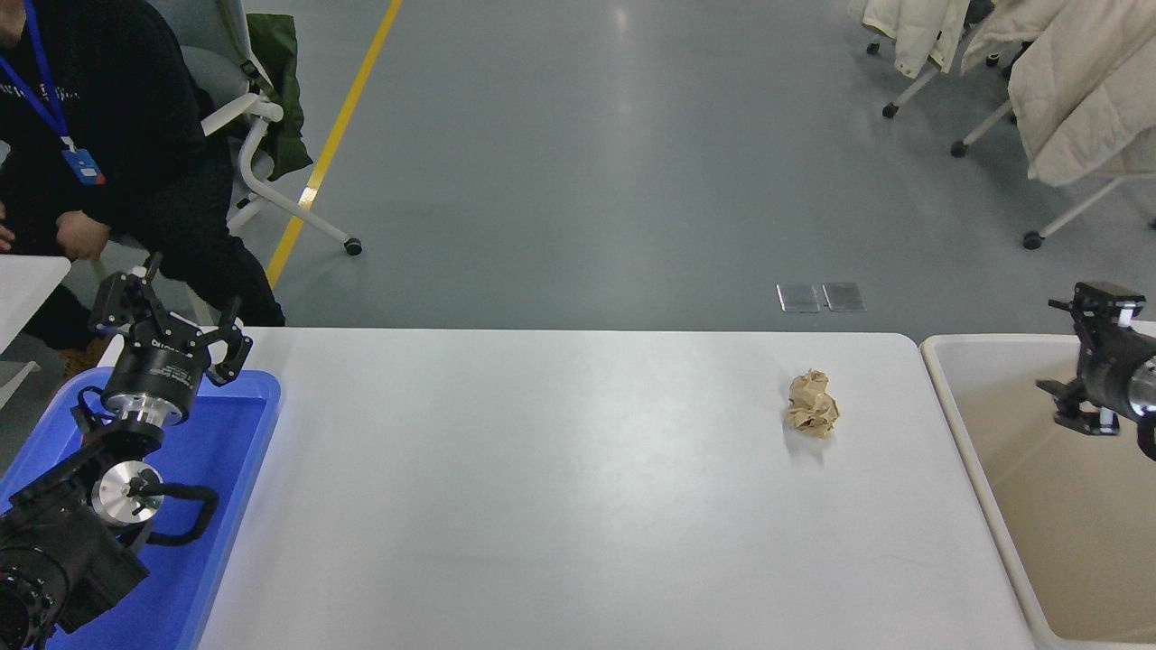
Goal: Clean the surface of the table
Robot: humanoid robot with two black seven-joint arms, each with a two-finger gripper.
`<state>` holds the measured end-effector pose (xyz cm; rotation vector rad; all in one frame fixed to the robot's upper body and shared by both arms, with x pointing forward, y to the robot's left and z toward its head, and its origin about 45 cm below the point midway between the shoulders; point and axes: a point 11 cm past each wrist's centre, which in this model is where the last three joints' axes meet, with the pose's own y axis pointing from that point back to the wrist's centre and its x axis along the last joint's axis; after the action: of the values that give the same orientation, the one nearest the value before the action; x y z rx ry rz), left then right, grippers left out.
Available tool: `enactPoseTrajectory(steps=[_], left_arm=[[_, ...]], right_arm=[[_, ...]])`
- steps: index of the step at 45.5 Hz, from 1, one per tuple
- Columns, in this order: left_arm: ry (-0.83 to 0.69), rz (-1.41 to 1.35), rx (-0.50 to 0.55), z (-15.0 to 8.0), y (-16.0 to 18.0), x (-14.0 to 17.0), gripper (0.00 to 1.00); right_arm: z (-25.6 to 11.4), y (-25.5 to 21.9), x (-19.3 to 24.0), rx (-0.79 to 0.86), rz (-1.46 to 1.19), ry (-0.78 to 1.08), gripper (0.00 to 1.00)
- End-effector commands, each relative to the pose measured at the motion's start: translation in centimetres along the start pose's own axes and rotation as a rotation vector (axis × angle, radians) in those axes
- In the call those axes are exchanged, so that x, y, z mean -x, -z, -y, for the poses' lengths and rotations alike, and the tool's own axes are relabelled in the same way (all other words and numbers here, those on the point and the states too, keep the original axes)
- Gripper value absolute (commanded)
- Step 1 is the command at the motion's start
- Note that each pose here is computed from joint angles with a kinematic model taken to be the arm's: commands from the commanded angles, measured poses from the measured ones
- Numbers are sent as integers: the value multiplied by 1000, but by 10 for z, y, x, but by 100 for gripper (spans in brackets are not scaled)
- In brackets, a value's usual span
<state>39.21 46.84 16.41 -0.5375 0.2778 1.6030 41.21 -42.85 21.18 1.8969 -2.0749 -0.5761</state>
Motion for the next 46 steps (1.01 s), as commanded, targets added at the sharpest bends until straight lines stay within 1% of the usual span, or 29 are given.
enactPoseTrajectory(steps=[1, 4, 7, 21, 30, 46], left_arm=[[3, -2, 1, 1, 0, 1, 100], [1, -1, 0, 0, 0, 0, 100], [1, -1, 0, 0, 0, 0, 100], [1, -1, 0, 0, 0, 0, 100], [1, -1, 0, 0, 0, 0, 100], [2, -2, -1, 0, 0, 0, 100]], right_arm=[[16, -8, 71, -238, 233, 123, 100], [20, -14, 85, -296, 274, 133, 100], [25, -26, 96, -318, 298, 139, 100], [37, -86, 137, -300, 393, 114, 100], [38, -93, 158, -345, 426, 112, 100], [38, -93, 157, -347, 424, 103, 100]])
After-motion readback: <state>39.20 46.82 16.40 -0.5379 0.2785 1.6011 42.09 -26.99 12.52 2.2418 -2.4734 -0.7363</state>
